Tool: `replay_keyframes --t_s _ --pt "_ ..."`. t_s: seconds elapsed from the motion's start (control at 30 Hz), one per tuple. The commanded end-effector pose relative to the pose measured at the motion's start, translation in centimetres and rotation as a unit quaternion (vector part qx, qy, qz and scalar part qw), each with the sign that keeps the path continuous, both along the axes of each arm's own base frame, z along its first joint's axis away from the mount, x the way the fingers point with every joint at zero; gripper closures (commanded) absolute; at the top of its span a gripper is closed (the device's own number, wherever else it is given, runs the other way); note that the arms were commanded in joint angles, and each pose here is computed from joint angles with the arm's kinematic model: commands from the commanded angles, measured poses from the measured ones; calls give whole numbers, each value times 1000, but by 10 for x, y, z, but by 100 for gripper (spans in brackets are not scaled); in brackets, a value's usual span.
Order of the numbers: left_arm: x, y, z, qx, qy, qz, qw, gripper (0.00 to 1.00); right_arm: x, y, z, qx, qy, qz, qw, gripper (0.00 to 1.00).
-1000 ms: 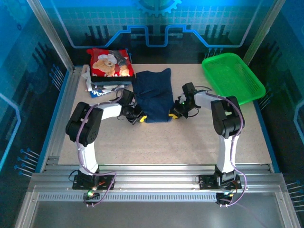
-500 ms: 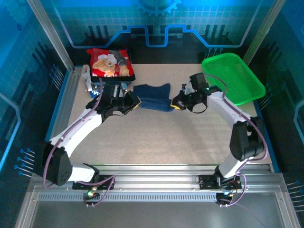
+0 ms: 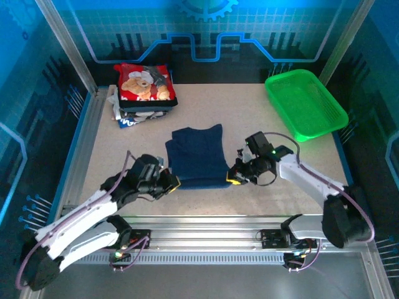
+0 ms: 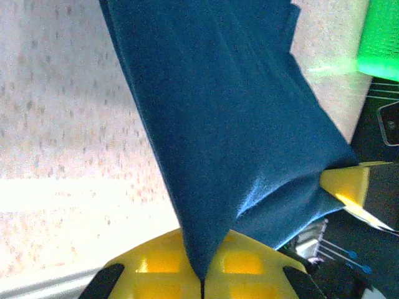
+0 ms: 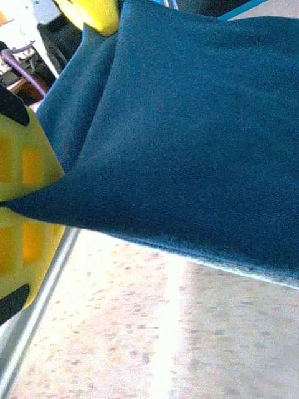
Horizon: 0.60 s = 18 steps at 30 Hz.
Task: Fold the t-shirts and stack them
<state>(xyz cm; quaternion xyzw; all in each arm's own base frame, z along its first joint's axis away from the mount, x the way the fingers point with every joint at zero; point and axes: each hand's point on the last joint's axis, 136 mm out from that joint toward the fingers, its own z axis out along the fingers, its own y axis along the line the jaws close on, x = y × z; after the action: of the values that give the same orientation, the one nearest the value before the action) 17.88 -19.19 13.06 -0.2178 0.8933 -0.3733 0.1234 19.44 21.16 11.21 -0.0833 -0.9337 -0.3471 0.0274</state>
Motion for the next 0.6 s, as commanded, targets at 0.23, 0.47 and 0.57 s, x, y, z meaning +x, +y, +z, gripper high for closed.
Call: replay_keyframes --t_s 0.23,0.47,0.57 --pt "-36 30 -22 42 44 50 997 100 -26 -9 -3 -24 18 -9 999 100" --pt "-1 31 11 19 20 84 996 100 12 4 37 -37 -27 20 999 100" --pt "19 31 20 1 16 91 996 100 33 10 42 -34 -31 24 999 100"
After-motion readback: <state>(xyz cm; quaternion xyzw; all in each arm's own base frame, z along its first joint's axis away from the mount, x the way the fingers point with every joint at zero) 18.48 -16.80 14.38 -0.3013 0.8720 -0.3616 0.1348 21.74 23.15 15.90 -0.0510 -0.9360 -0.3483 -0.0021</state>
